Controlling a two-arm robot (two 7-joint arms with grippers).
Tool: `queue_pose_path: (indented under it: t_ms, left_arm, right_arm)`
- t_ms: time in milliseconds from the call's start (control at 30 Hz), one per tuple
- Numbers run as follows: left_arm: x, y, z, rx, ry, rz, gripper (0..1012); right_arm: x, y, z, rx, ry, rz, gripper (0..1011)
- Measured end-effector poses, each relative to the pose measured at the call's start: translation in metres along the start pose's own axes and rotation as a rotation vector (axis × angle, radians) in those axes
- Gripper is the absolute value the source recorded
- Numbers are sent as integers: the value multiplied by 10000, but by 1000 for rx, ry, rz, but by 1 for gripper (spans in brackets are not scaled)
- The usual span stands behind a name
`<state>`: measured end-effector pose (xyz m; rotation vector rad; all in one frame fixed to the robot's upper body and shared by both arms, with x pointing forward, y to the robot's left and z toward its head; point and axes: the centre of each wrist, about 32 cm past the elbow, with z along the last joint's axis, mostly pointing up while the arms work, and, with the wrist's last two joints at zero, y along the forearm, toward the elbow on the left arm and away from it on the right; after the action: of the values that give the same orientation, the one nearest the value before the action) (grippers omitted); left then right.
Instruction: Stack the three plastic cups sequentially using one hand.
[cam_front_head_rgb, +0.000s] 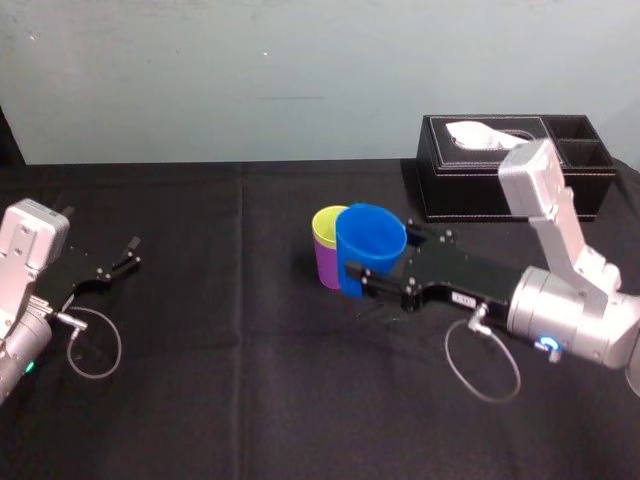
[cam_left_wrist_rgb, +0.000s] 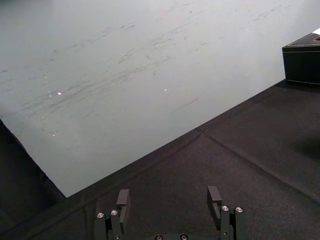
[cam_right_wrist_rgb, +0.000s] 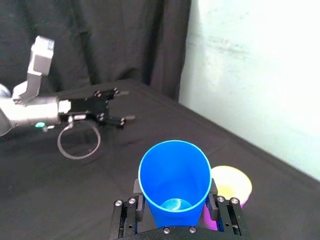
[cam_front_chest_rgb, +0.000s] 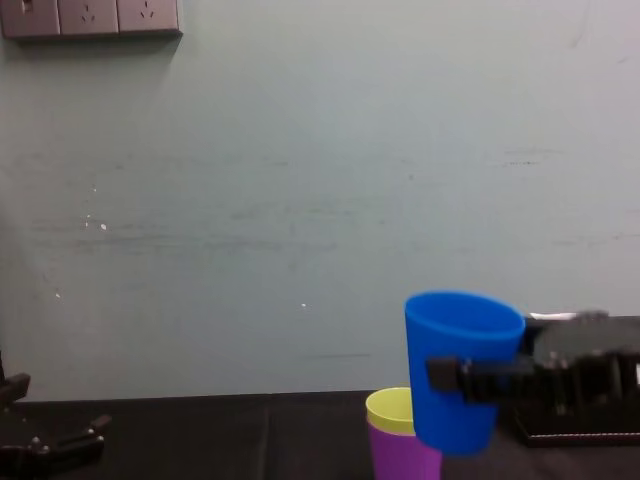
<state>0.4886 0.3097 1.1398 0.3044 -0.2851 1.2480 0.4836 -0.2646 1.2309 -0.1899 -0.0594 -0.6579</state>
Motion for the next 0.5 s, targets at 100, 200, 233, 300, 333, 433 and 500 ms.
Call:
queue_pose_path:
  t_ms: [100,200,233,300,333,433,500]
  left_arm:
    - [0,0,0,0,0,0,1010]
    - [0,0,0,0,0,0,1010]
    - [0,0,0,0,0,0,1010]
    - [0,0,0,0,0,0,1010]
    - [0,0,0,0,0,0,1010]
    - [0,0,0,0,0,0,1010]
    - [0,0,0,0,0,0,1010]
  right_arm:
    - [35,24,48,6,-7,-7,718]
    - [82,64,114,13,-15,-17,718]
    - [105,85,141,15,-18,-22,718]
    - [135,120,170,15,-22,-31,718]
    - [148,131,178,14,-23,-33,718]
    - [189,176,204,15,-23,-41,718]
    - [211,195,210,13,-22,-47,718]
